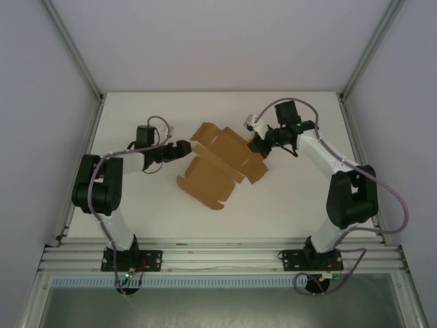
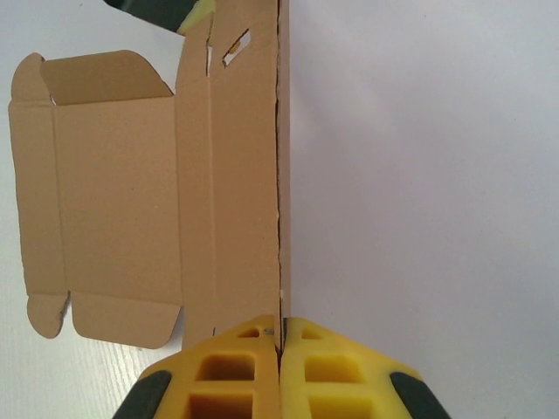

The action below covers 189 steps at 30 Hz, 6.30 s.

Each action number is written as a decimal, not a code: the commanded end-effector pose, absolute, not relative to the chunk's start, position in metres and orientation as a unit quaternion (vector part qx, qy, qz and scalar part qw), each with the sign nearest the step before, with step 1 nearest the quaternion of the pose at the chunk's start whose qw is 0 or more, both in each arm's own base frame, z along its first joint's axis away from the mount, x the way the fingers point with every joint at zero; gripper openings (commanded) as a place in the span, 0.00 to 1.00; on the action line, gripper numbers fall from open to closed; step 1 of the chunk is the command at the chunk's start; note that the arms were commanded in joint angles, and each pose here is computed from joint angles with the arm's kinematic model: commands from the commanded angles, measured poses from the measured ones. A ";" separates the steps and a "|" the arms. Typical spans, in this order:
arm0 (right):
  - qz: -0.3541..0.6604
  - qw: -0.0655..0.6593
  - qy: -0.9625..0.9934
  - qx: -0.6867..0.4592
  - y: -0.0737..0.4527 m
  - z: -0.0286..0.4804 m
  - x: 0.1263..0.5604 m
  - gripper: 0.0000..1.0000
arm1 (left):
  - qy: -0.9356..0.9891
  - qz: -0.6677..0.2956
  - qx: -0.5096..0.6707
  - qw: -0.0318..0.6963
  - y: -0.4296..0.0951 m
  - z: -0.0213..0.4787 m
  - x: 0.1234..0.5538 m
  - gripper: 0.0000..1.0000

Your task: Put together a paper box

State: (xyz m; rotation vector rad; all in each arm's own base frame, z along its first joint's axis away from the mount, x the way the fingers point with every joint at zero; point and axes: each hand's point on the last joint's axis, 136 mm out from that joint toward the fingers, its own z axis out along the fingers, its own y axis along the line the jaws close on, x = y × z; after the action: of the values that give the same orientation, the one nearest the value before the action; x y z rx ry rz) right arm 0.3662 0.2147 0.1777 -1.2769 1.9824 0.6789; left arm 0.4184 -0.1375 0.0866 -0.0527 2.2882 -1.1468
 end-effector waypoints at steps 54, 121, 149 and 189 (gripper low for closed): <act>-0.215 0.387 0.622 -0.646 0.219 0.176 0.392 0.00 | 0.902 -0.278 -0.057 0.326 -0.101 0.108 0.405 1.00; -0.315 0.426 0.523 -0.667 0.258 0.115 0.375 0.00 | 0.849 -0.261 0.175 0.425 -0.219 0.079 0.417 0.42; -0.145 0.486 0.663 -0.550 0.269 0.157 0.349 0.66 | 0.844 -0.202 0.202 0.453 -0.235 0.084 0.420 0.16; 0.218 0.250 0.879 -0.342 0.280 0.082 0.370 0.48 | 0.855 -0.213 0.212 0.423 -0.251 0.065 0.416 0.25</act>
State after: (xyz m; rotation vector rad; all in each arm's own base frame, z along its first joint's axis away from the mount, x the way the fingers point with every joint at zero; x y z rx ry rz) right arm 0.3946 0.2891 0.1192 -0.8672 2.2823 0.5772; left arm 0.4068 -0.2406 0.0547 0.5415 2.1706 -0.5066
